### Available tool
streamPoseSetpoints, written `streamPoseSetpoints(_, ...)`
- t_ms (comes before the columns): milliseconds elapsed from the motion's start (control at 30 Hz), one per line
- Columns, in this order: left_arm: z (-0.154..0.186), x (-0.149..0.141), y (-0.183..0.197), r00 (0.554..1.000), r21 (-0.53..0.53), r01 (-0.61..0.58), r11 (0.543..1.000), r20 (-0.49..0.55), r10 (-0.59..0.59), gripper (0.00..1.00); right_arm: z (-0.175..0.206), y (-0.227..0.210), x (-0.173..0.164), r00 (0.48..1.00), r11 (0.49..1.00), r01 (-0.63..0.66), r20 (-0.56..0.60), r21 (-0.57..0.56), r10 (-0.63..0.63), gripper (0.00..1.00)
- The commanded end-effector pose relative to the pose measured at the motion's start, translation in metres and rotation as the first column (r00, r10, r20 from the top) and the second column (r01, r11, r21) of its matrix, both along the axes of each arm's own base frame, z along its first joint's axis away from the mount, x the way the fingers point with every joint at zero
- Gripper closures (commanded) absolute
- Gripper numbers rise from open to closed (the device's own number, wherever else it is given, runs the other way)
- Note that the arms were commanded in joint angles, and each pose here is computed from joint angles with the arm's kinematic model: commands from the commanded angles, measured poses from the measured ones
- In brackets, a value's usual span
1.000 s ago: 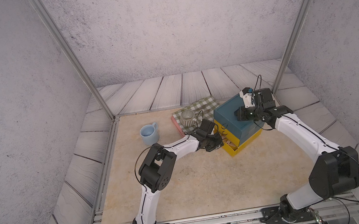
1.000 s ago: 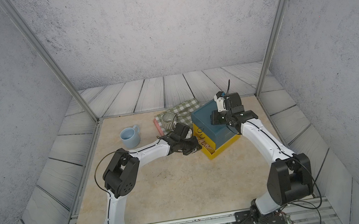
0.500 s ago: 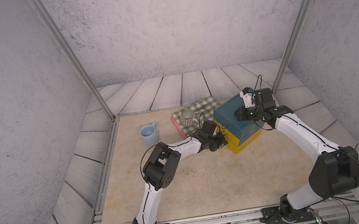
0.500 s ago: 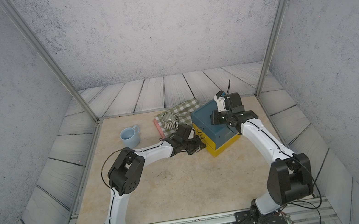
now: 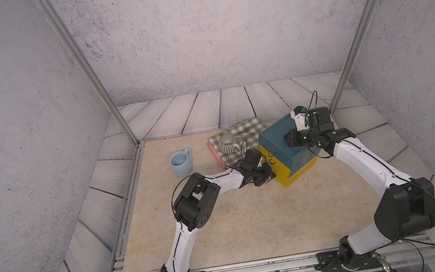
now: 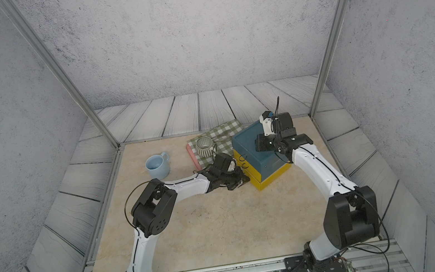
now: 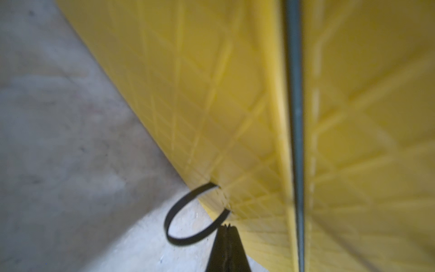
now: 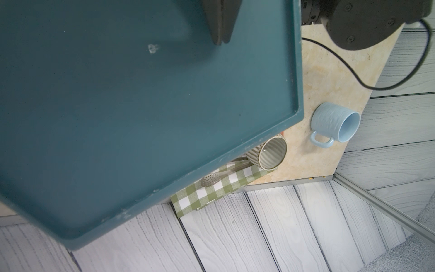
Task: Place the fruit knives into the drawer by color
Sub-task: Close the drawer in the storage box, then reset both arms
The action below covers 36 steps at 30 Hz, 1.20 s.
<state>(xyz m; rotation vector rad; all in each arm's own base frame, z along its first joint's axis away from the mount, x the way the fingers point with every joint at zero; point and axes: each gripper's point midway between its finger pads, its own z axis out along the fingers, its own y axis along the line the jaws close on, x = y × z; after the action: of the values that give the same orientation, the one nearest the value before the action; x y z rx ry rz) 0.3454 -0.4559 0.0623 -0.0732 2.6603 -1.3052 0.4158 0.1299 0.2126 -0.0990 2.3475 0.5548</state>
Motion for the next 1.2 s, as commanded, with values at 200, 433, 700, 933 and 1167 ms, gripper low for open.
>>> streamPoseSetpoints(200,0.115,-0.019,0.037,0.962,0.036,0.042,0.998,0.267,-0.05,0.97,-0.141,-0.045,-0.124,0.76,0.97,-0.006,-0.632,-0.243,-0.154,0.95)
streamPoseSetpoints(433,0.17,-0.034,0.094,0.893,0.191,0.009,0.981,0.44,-0.094,0.82,-0.109,-0.046,-0.109,0.817,0.97,0.031,-0.553,-0.24,-0.163,0.91)
streamPoseSetpoints(700,0.216,-0.042,0.199,0.81,0.297,-0.171,0.939,0.585,-0.038,0.44,-0.058,-0.048,-0.099,0.89,0.97,0.085,-0.421,-0.226,-0.176,0.77)
streamPoseSetpoints(933,0.224,-0.048,0.281,0.734,0.413,-0.371,0.832,0.679,-0.01,0.21,-0.018,-0.057,-0.096,0.942,0.964,0.143,-0.269,-0.222,-0.202,0.21)
streamPoseSetpoints(1167,0.232,-0.042,0.357,0.598,0.422,-0.64,0.642,0.798,0.072,0.16,0.012,-0.073,-0.102,0.961,0.945,0.225,-0.11,-0.236,-0.256,0.01)
